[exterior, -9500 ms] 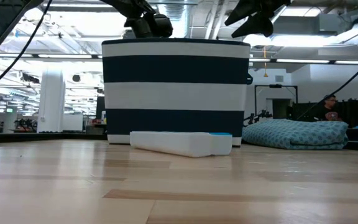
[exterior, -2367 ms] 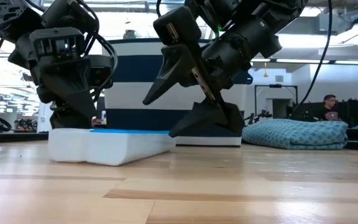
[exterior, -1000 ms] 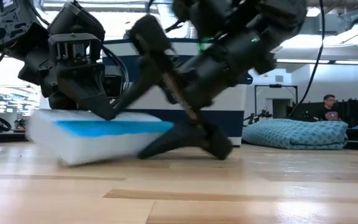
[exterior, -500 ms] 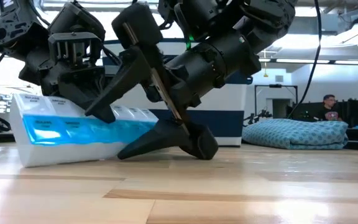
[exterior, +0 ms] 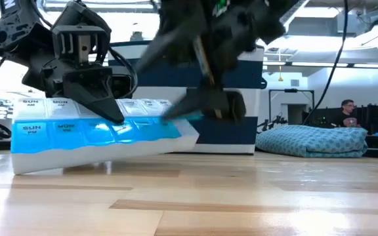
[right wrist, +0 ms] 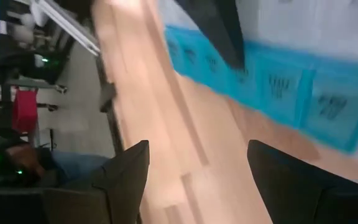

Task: Pick & place medical supplies in basket/bin
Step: Put the medicine organizer into the bin

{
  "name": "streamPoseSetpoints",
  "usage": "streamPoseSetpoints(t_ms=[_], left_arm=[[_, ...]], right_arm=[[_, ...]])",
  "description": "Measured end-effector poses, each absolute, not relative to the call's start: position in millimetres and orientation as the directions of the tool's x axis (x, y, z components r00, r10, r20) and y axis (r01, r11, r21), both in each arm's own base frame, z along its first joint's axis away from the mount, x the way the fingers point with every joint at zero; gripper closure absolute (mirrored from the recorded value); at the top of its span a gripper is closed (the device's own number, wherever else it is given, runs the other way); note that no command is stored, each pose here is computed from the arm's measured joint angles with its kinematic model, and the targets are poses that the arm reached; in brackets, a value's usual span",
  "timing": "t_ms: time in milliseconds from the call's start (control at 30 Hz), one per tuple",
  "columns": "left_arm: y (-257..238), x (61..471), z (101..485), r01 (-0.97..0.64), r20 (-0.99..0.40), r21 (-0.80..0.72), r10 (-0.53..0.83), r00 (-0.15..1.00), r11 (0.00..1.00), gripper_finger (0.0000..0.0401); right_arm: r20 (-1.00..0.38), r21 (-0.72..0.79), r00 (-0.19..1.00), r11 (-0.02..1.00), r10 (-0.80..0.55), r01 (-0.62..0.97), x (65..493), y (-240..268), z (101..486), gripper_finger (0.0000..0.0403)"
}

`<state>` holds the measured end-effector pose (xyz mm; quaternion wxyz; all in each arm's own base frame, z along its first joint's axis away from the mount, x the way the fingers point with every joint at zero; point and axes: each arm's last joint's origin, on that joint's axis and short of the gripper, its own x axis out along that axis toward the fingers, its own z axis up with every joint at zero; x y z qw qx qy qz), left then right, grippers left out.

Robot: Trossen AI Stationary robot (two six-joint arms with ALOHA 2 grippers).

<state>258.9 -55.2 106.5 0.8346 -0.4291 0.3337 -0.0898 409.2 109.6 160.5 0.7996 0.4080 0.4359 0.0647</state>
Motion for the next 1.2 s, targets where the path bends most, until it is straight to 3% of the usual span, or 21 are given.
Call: streamPoseSetpoints(t_ms=[333,633,867,1200], left_arm=[[-55,260,154,0.043,-0.252,-0.817,-0.424,0.87,0.575,0.0275],[-51,254,223,0.158,-0.081,-0.771,-0.341,0.936,0.617,0.0274],[-47,249,276,0.147,-0.064,-0.694,-0.264,0.962,0.705,0.0274],[-41,245,365,0.077,-0.058,-0.488,-0.12,0.991,0.869,0.0274]], right_arm=[[-0.657,0.648,0.63,0.738,0.414,0.191,370,116,233,0.0137],[-0.533,0.644,0.766,0.759,0.358,0.093,331,127,301,0.0137],[-0.439,0.617,0.837,0.787,0.325,0.018,302,132,337,0.0137],[-0.392,0.542,0.91,0.833,0.135,0.11,285,127,354,0.0137]])
